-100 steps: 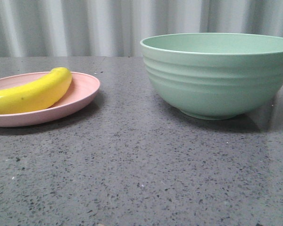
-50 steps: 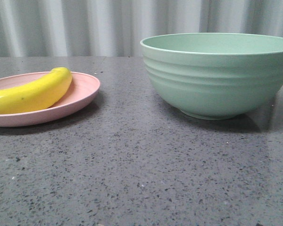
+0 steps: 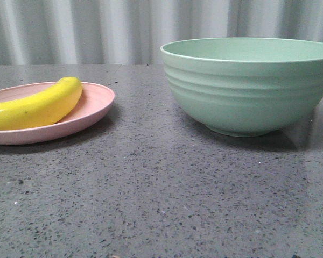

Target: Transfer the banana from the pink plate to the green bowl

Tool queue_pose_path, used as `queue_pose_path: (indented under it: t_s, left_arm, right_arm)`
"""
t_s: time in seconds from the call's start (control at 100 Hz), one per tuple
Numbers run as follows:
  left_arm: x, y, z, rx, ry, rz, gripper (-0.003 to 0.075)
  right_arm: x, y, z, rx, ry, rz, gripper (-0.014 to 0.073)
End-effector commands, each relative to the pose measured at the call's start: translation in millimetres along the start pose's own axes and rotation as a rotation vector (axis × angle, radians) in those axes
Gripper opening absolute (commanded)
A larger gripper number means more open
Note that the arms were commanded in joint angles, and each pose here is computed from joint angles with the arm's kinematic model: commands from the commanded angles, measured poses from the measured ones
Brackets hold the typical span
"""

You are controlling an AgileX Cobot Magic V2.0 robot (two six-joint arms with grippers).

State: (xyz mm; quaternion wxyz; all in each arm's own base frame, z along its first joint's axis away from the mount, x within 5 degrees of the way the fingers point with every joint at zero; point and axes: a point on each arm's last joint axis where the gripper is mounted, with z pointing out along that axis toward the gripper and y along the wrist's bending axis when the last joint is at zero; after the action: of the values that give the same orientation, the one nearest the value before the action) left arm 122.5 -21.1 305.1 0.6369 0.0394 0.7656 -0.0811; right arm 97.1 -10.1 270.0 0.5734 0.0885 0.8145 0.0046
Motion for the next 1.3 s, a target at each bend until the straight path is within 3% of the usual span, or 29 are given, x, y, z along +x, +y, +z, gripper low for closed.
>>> queue_pose_path:
  t_s: [0.0, 0.33, 0.72, 0.89, 1.29]
  left_arm:
    - [-25.7, -8.6, 13.4, 0.051, -0.006, 0.001, 0.0439]
    - [-35.9, -53.7, 71.9, 0.261, 0.301, 0.141, 0.0442]
    - [-16.9, -73.0, 129.5, 0.324, 0.739, 0.220, 0.0442]
    - [-6.5, -76.3, 147.1, 0.330, 0.824, 0.230, 0.0442]
    - [6.5, -77.7, 159.9, 0.326, 0.877, 0.231, 0.0441]
  right_arm:
    - [-17.9, 0.7, -2.3, 0.003, -0.101, -0.011, -0.0064]
    - [-17.9, 0.7, -2.3, 0.003, -0.101, -0.011, -0.0064]
    - [-17.8, 0.7, -2.3, 0.003, -0.099, -0.011, -0.0064]
    - [-17.8, 0.7, -2.3, 0.003, -0.099, -0.011, -0.0064]
    - [-17.4, 0.7, -2.2, 0.003, -0.095, -0.011, -0.0064]
